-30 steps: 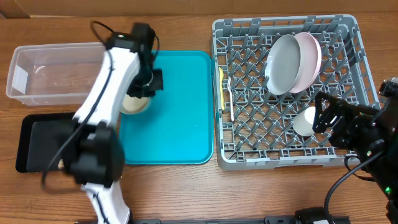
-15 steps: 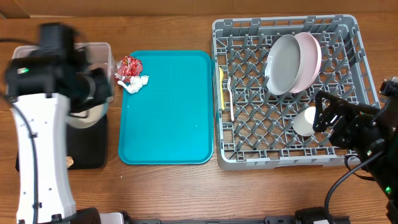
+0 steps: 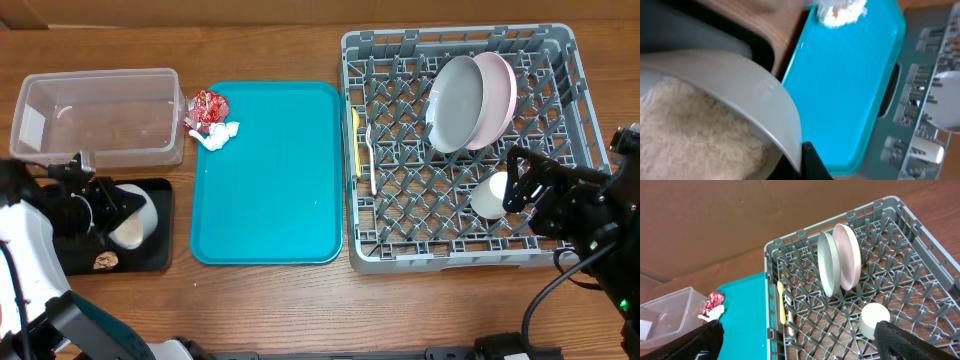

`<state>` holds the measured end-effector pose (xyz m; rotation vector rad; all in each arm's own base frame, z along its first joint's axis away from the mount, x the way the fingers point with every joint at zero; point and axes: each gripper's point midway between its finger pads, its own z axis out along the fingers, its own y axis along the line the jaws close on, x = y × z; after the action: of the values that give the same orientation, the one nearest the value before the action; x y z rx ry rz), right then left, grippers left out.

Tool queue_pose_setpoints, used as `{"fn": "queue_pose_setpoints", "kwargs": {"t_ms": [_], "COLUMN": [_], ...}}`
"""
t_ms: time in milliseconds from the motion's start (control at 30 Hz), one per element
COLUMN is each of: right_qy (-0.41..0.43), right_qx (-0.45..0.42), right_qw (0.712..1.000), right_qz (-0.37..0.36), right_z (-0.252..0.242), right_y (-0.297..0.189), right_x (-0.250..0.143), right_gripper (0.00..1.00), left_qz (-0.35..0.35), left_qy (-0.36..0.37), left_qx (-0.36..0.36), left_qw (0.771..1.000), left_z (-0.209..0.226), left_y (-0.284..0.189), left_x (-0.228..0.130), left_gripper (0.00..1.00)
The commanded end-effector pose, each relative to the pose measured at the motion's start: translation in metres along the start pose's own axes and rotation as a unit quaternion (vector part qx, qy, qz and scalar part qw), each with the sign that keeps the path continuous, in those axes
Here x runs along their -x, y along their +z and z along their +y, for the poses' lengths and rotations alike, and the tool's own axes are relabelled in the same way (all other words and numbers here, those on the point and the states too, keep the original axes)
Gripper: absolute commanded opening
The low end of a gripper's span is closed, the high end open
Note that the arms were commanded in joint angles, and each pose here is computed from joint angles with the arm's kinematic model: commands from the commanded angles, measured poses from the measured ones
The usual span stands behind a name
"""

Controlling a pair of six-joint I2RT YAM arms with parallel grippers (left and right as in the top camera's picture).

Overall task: Sort waste into correct bins and load items into the dishwasher rack
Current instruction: 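Carry the bowl left and tip the rice onto the black tray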

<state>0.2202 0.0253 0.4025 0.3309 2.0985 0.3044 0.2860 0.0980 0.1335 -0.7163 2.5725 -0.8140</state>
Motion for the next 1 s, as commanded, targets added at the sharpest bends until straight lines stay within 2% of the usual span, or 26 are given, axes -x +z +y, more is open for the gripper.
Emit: {"fn": "queue_pose_setpoints", "kwargs": {"t_ms": [0,67,167,300,533,767,867,967], "right_qy": [-0.003,-0.003,-0.003,-0.004,-0.005,-0.005,-0.005,-0.005], "right_qx": [-0.003,-0.005,-0.006,-0.009,-0.020,-0.021,-0.022,-0.022], "right_qw": [1.000,1.000,1.000,1.000,0.999,0.999,0.999,0.999], "right_qz": [-0.004,-0.001,0.002,0.008,0.032,0.034,0.036,0.036], "right_z": [-0.001,-0.001,-0.001,-0.001,-0.001,-0.001,-0.002,-0.001], "right_y": [0.000,0.001,0.005,0.010,0.027,0.030,0.030,0.030], "right_x": [0.002,0.001,0.002,0.001,-0.002,-0.002,-0.003,-0.002], "right_gripper": [1.00,1.00,1.00,1.00,1.00,1.00,1.00,1.00], "left_qz": [-0.034,-0.057,-0.128,-0.165,-0.206,-0.226,-0.211,-0.211], "left_qy": [0.051,0.060,0.062,0.058,0.082,0.110,0.124,0.107], "left_qx": [-0.092,-0.140,-0.208,-0.220,-0.272,-0.290,-0.255,-0.272], "left_qw": [0.994,0.987,0.968,0.960,0.936,0.923,0.935,0.933], "left_z": [-0.004,-0.004,0.006,0.017,0.000,-0.008,0.002,-0.002], "left_y": [0.011,0.012,0.000,-0.015,-0.030,-0.036,-0.027,-0.030], "left_x": [-0.008,-0.012,-0.015,-0.019,-0.011,-0.010,-0.014,-0.015], "left_gripper": [0.04,0.04,0.04,0.04,0.04,0.04,0.04,0.04]}}
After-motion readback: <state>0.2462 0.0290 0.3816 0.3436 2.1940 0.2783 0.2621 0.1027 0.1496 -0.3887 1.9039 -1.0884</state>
